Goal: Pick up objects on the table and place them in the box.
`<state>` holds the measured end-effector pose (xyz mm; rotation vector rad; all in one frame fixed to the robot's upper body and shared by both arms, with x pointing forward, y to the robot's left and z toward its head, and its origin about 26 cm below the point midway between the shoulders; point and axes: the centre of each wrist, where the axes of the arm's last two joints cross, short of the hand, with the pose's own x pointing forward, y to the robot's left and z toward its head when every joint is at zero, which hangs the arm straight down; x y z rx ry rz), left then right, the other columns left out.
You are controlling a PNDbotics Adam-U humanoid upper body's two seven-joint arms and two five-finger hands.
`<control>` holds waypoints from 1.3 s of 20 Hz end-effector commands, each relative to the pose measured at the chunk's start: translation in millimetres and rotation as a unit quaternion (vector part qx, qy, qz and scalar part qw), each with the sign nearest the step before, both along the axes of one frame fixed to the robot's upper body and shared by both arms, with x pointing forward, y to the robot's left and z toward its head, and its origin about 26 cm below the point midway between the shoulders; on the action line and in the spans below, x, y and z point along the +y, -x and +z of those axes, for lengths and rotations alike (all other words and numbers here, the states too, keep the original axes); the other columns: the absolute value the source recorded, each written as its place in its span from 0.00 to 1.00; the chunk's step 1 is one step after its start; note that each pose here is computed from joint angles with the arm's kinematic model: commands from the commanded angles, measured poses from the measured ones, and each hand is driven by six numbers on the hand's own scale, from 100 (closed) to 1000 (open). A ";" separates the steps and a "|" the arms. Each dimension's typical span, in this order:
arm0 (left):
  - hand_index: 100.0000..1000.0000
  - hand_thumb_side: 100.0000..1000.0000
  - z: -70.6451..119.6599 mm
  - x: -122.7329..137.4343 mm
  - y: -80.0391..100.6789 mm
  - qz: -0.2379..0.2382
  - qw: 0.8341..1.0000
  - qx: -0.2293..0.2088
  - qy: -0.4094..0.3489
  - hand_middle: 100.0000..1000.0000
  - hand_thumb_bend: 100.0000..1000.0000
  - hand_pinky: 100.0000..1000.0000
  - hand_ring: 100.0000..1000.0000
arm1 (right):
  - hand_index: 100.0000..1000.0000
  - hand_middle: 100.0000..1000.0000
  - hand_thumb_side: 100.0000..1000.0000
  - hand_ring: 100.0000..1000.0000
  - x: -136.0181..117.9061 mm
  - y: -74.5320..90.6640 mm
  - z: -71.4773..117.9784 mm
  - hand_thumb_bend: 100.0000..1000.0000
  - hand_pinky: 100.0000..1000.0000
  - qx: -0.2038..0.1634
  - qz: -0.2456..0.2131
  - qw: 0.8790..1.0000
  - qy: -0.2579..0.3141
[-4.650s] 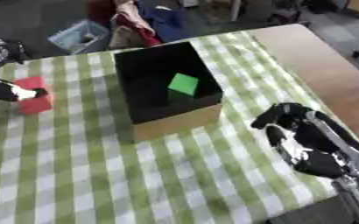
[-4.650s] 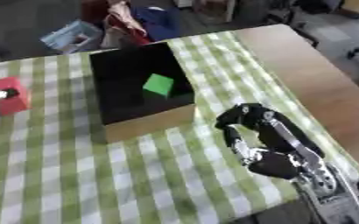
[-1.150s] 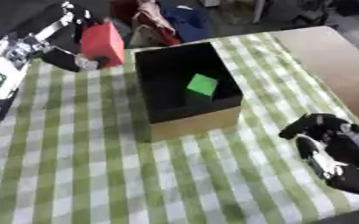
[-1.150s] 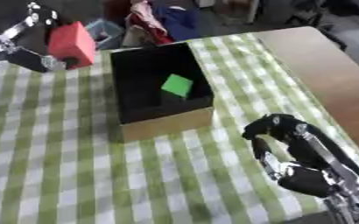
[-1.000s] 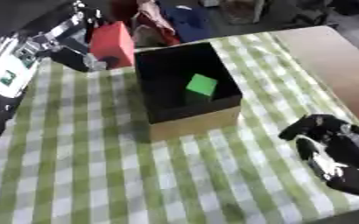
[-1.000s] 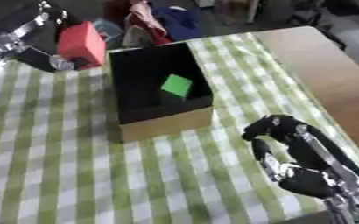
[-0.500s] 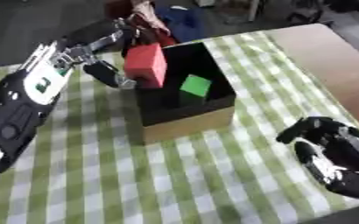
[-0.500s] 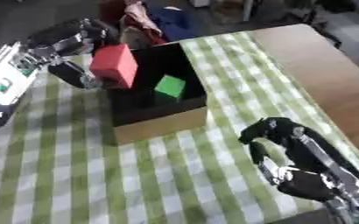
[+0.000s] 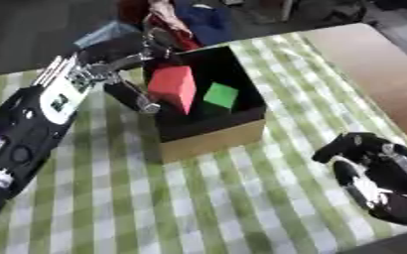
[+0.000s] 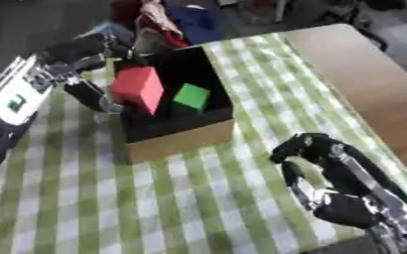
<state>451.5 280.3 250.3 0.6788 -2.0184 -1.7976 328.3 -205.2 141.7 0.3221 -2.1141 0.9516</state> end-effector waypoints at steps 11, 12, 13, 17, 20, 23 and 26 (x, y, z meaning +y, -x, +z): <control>0.86 0.21 20.5 13.1 4.0 0.020 0.998 -0.041 0.032 0.78 0.44 0.76 0.76 | 0.66 0.50 0.33 0.64 -1.3 -0.3 6.1 0.00 0.74 -0.009 0.002 1.000 0.001; 0.86 0.20 21.0 13.9 4.2 0.022 0.998 -0.044 0.035 0.79 0.44 0.76 0.76 | 0.66 0.50 0.33 0.64 -1.4 -0.4 6.1 0.00 0.74 -0.009 0.002 1.000 0.001; 0.86 0.19 21.2 14.7 4.6 0.024 0.998 -0.047 0.039 0.78 0.44 0.76 0.76 | 0.66 0.50 0.33 0.64 -1.5 -0.4 6.0 0.00 0.74 -0.009 0.002 1.000 0.001; 0.84 0.17 21.8 19.3 7.2 0.027 0.997 -0.053 0.055 0.75 0.41 0.75 0.73 | 0.66 0.50 0.33 0.64 -2.4 -0.4 5.0 0.00 0.74 -0.008 0.000 1.000 0.001; 0.82 0.15 25.6 24.9 12.3 0.027 0.995 -0.054 0.077 0.71 0.36 0.74 0.70 | 0.66 0.50 0.32 0.64 -3.8 -0.4 3.6 0.00 0.74 -0.006 -0.004 1.000 0.001; 0.79 0.18 31.9 31.2 21.5 0.024 0.992 -0.049 0.111 0.66 0.26 0.73 0.66 | 0.66 0.50 0.32 0.64 -6.8 0.0 1.9 0.00 0.74 -0.005 -0.011 1.000 0.000; 0.77 0.14 37.5 36.5 35.7 0.012 0.988 -0.036 0.151 0.63 0.20 0.71 0.63 | 0.66 0.50 0.32 0.64 -12.0 0.7 -0.3 0.00 0.74 -0.003 -0.024 1.000 -0.003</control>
